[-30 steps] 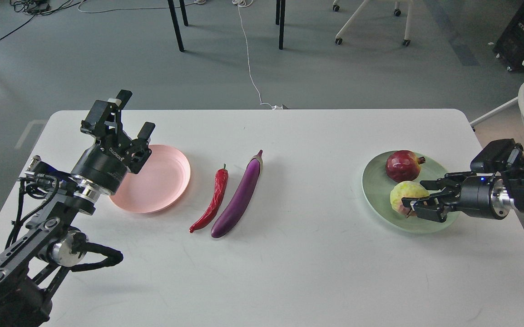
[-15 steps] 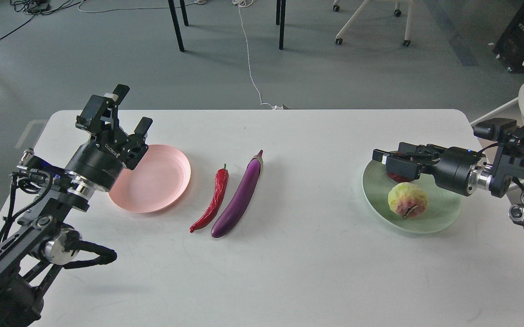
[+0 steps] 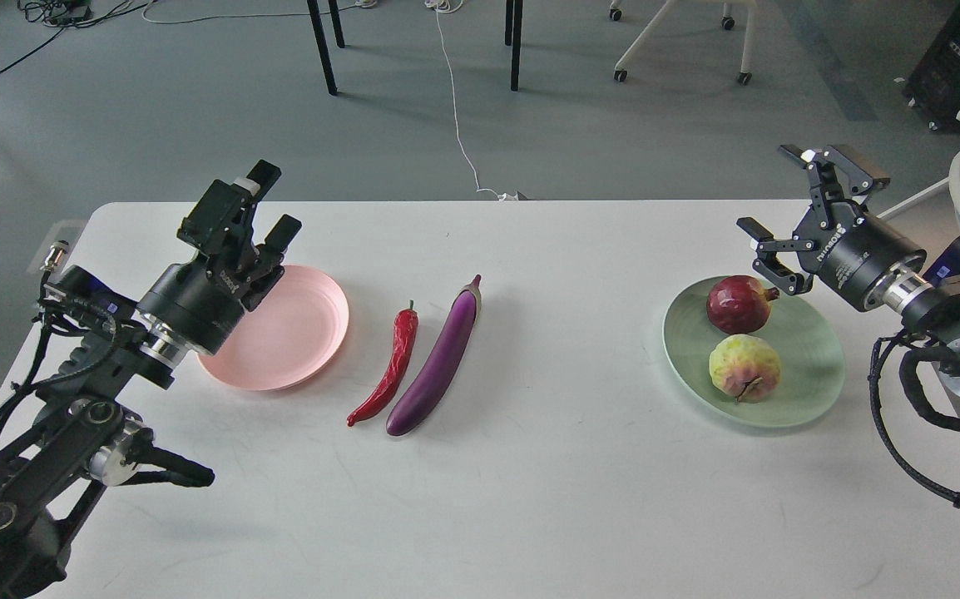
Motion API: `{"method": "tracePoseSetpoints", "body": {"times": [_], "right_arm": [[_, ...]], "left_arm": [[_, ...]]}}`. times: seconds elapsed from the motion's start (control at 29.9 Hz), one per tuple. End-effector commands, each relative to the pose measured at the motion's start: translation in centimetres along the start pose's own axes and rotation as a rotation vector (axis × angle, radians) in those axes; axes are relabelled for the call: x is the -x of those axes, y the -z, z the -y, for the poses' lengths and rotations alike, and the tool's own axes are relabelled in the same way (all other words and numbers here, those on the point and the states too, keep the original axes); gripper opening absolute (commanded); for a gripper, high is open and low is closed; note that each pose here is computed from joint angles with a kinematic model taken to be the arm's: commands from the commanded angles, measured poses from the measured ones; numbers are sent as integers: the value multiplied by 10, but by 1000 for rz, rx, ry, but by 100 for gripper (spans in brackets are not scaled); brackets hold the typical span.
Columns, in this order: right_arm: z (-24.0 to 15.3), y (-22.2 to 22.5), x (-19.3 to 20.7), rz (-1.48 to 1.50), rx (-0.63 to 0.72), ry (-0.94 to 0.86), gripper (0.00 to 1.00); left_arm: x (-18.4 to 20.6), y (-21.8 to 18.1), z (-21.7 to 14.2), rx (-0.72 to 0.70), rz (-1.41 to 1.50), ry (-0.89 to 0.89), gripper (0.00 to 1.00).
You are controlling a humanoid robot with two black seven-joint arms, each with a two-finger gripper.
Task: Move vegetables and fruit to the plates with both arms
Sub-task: 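Reach the left gripper to the purple eggplant and grasp it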
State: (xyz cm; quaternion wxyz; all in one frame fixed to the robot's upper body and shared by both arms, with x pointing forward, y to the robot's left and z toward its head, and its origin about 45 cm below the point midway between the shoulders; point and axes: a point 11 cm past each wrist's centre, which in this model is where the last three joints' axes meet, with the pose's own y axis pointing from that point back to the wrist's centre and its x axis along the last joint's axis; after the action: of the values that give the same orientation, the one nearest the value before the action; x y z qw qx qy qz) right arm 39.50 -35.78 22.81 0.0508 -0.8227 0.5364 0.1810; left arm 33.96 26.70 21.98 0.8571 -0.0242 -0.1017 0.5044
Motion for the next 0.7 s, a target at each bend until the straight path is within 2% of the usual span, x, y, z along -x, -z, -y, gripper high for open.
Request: {"method": "tracePoseSetpoints", "body": {"times": [0.0,0.1,0.17,0.27,0.67], "right_arm": [[-4,-4,-5,69,-12,32,96],[-7,-9,-7,72,-1,23,96],[-9,-14,-8,73,10,19,96],[-10,-14,-12,64,12,11,96],[-15,-20,-17,67,20,-8,96]], "left_arm": [[33,3,7,-26,161,170,99],[60,7,8,-44,448,372,100],[72,15,8,-55,738,543,99],[79,15,25,-20,1073,722,100],[80,40,79,-146,1317,1025,99]]}}
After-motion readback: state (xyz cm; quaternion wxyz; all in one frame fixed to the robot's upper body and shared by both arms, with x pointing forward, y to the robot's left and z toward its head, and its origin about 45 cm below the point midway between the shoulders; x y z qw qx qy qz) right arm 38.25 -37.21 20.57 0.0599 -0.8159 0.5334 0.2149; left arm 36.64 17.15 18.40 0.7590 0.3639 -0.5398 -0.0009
